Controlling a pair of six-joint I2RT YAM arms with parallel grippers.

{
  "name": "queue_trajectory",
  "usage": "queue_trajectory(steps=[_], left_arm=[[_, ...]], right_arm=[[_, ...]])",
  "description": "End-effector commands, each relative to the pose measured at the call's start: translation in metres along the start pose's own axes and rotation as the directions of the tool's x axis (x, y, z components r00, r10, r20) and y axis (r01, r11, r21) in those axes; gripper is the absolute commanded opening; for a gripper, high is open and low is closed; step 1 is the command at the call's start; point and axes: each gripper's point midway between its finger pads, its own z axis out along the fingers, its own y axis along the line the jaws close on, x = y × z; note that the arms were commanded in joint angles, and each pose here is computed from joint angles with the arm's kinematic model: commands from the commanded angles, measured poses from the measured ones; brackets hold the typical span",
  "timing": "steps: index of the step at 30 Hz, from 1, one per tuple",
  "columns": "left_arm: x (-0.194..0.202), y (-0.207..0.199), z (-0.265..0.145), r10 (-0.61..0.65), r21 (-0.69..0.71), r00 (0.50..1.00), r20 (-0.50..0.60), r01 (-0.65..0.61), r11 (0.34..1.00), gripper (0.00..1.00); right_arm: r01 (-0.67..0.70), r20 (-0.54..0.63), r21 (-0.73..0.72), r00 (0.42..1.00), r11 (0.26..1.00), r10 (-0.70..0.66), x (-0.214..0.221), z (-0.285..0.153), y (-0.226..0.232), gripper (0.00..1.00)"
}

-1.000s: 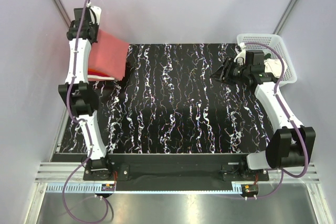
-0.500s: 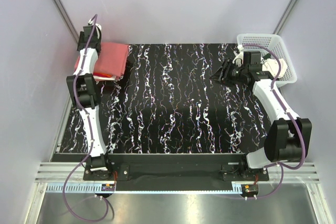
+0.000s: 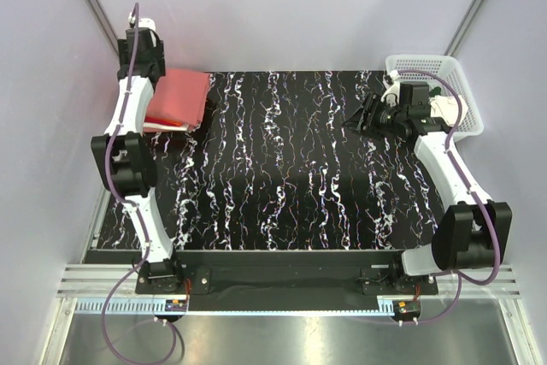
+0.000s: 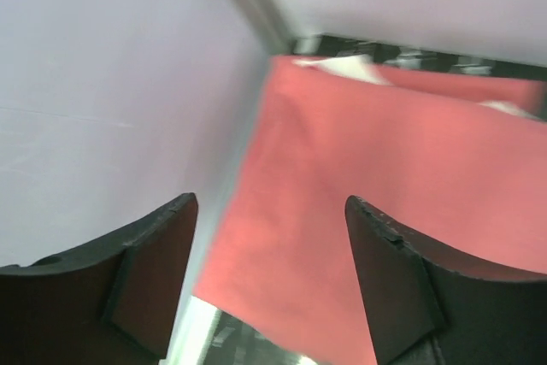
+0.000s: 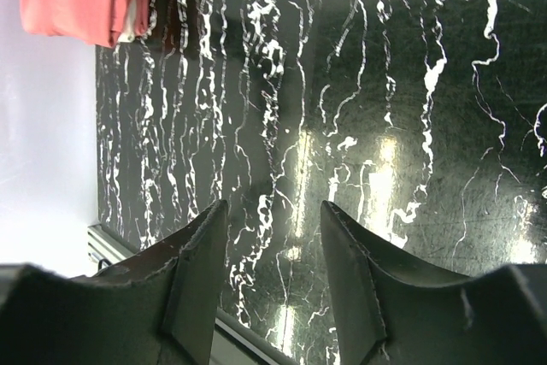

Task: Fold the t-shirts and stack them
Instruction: Neatly place the folded tshirt to the corner

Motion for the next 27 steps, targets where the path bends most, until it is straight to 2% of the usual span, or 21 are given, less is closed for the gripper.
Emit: queue_trajectory(steps=[1, 6, 11, 18, 21, 24, 27], left_arm=[[-0.003, -0.042, -0.022, -0.107, 0.201, 0.994, 0.003, 0.104, 0.974, 0.72], [0.041, -0.057, -0.001, -0.086, 0.266, 0.989, -0.120, 0.115, 0.957, 0.63], [0.083, -0.033, 0.032, -0.184, 0.215, 0.953, -0.241, 0.237, 0.947, 0.60], [0.152, -0.025, 0.055, -0.185, 0.141, 0.901, -0.393, 0.257, 0.956, 0.58], [0.133, -0.013, 0.050, -0.192, 0.128, 0.917, -0.350, 0.250, 0.960, 0.58], [0.093, -0.005, 0.038, -0.193, 0.161, 0.941, -0.277, 0.244, 0.956, 0.60], [0.040, 0.002, 0.001, -0.241, 0.221, 0.952, -0.189, 0.280, 0.934, 0.61]], right_arm=[[0.064, 0.064, -0.065, 0.996, 0.996, -0.060, -0.013, -0.020, 0.024, 0.55], [0.072, 0.079, -0.077, 0.995, 0.994, -0.066, -0.011, -0.028, 0.029, 0.56], [0.080, 0.086, -0.076, 0.994, 0.994, -0.074, -0.014, -0.029, 0.031, 0.57], [0.068, 0.072, -0.079, 0.995, 0.995, -0.062, -0.017, -0.022, 0.029, 0.58], [0.072, 0.071, -0.083, 0.995, 0.994, -0.067, -0.015, -0.024, 0.030, 0.58], [0.071, 0.079, -0.076, 0.995, 0.995, -0.065, -0.013, -0.027, 0.030, 0.58], [0.059, 0.085, -0.080, 0.995, 0.995, -0.052, -0.015, -0.030, 0.032, 0.59]])
